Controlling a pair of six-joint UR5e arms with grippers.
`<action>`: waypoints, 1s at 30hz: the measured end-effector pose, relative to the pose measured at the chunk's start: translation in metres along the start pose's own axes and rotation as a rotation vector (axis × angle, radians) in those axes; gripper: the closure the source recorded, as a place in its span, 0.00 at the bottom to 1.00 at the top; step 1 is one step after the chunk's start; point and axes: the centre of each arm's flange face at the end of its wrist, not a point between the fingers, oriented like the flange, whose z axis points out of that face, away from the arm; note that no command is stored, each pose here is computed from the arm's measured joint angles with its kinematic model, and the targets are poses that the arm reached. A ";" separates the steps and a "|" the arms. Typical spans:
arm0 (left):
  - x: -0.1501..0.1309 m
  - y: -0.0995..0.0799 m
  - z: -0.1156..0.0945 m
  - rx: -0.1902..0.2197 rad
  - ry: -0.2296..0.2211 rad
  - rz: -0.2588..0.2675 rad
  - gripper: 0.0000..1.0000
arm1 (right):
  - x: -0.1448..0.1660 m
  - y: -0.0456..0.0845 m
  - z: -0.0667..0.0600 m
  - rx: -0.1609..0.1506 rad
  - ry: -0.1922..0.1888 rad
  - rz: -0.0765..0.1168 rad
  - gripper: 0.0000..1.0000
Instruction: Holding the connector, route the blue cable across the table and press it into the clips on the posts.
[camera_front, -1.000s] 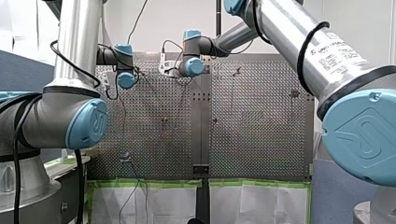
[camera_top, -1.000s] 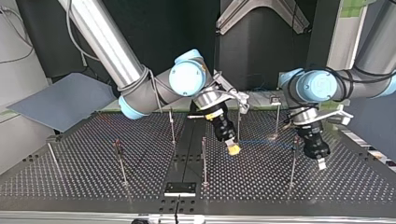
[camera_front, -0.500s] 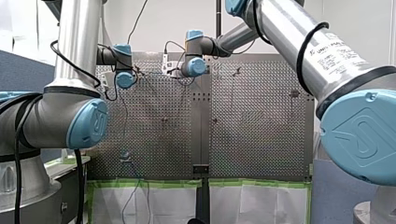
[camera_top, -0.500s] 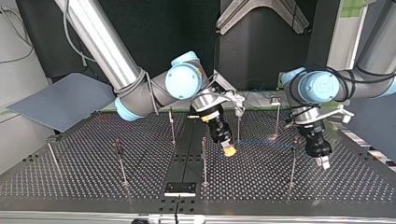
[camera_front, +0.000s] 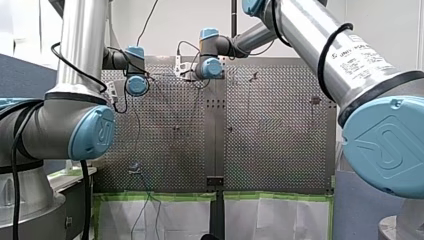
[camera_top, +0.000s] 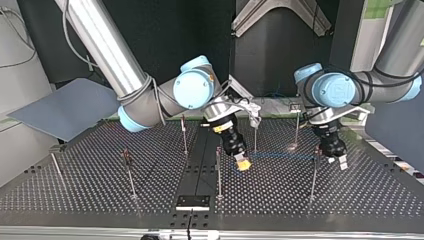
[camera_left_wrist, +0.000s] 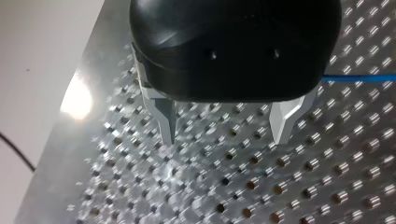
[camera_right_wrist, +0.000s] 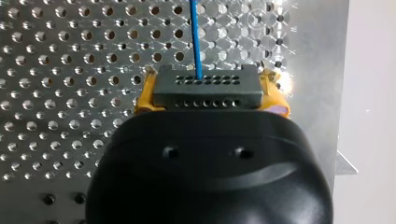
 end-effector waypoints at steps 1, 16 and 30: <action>0.000 0.000 -0.004 0.001 0.009 0.002 0.00 | 0.001 0.001 0.000 -0.002 0.000 0.000 1.00; -0.006 0.007 -0.069 0.029 0.114 -0.010 0.00 | -0.001 0.007 -0.002 -0.014 -0.028 -0.002 1.00; -0.047 -0.007 -0.113 0.110 0.102 -0.003 0.00 | -0.001 0.005 -0.003 -0.012 -0.033 -0.002 1.00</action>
